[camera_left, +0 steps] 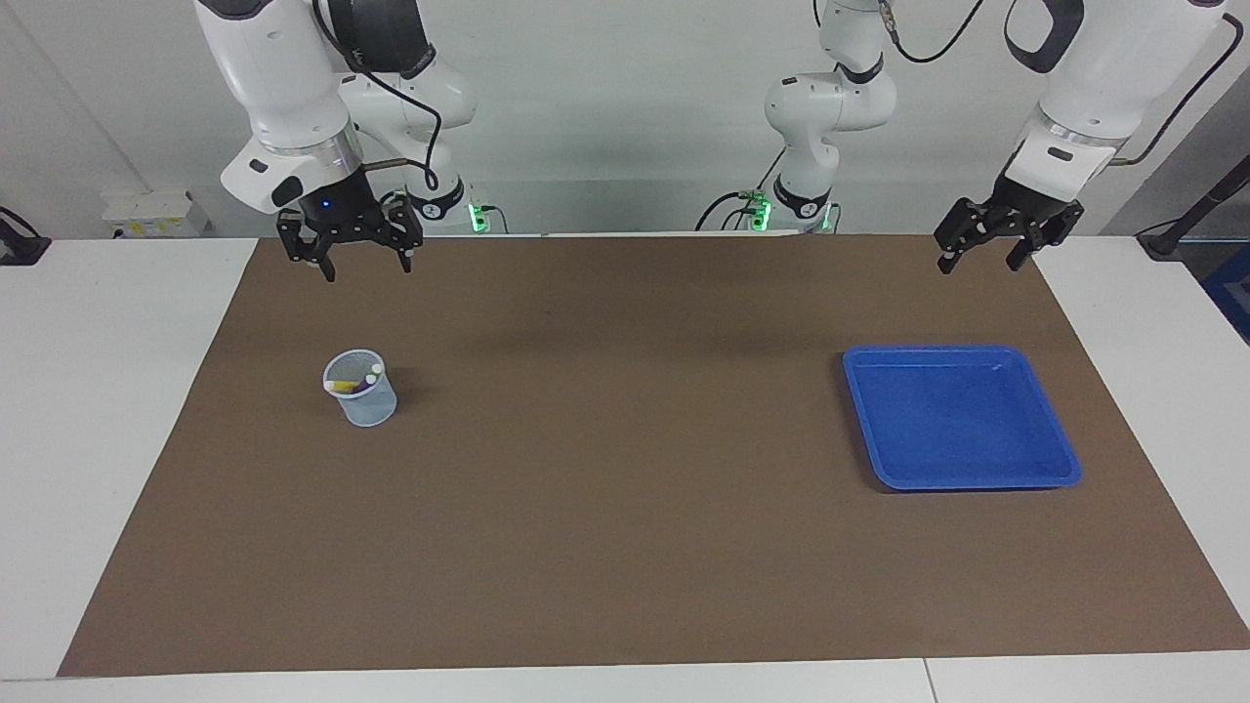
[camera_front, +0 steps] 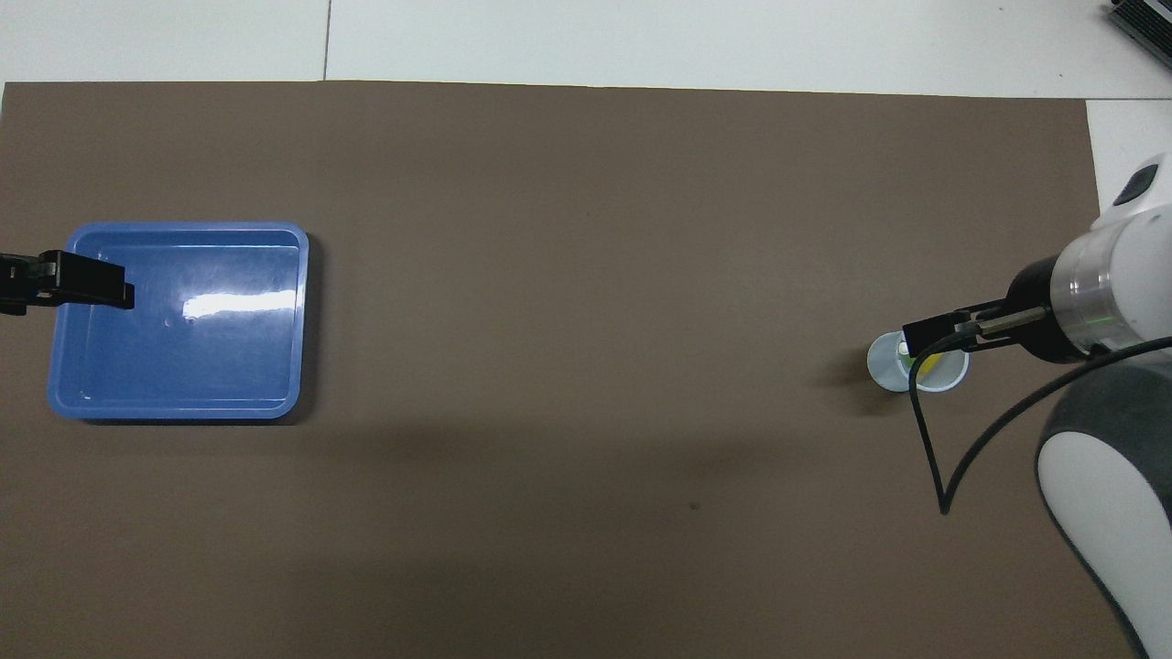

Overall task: Right arm passes pens to left for tray arrangement
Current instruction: 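Lower the right gripper into the white cup toward the pens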

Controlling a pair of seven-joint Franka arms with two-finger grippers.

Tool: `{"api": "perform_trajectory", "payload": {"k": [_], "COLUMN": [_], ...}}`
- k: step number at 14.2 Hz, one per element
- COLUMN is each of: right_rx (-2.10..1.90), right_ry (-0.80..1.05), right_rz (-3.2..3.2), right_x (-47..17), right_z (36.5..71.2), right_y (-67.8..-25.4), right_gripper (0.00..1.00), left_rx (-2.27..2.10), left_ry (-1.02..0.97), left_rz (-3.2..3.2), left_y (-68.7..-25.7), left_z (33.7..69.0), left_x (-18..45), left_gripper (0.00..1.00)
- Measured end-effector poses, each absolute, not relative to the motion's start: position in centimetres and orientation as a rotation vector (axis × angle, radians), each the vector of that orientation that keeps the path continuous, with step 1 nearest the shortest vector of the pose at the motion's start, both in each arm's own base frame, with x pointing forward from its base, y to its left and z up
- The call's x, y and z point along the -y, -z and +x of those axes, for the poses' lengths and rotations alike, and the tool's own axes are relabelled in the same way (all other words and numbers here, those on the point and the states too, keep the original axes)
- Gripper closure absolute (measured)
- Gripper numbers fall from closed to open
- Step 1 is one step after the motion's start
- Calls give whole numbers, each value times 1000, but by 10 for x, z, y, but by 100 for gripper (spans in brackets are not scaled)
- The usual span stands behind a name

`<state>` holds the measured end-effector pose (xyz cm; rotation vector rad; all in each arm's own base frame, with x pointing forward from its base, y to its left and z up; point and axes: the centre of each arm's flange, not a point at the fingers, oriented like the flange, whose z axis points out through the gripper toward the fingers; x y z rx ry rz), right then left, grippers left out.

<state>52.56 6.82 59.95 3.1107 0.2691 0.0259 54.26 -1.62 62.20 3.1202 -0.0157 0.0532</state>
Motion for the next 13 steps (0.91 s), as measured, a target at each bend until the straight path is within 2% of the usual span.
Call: {"api": "perform_trajectory", "payload": {"k": [4,7,13], "right_rx": [-392,-441,-505], "right_ry": [-47,-66,-101], "right_rz": [3095,3084,3073], "right_x": [-11,23,30], "right_z": [535,539,571], "right_y": [-579,-537,-442], "right_gripper": [0,0,0], "left_rx": [-1,-21,-48], "left_ry": [-48,-61,-65], "left_rz": [3120,3120,3120], "left_y": [-619,-618,-616], "left_z": [543,543,543], "left_x": [11,5,2], "left_gripper": [0,0,0]}}
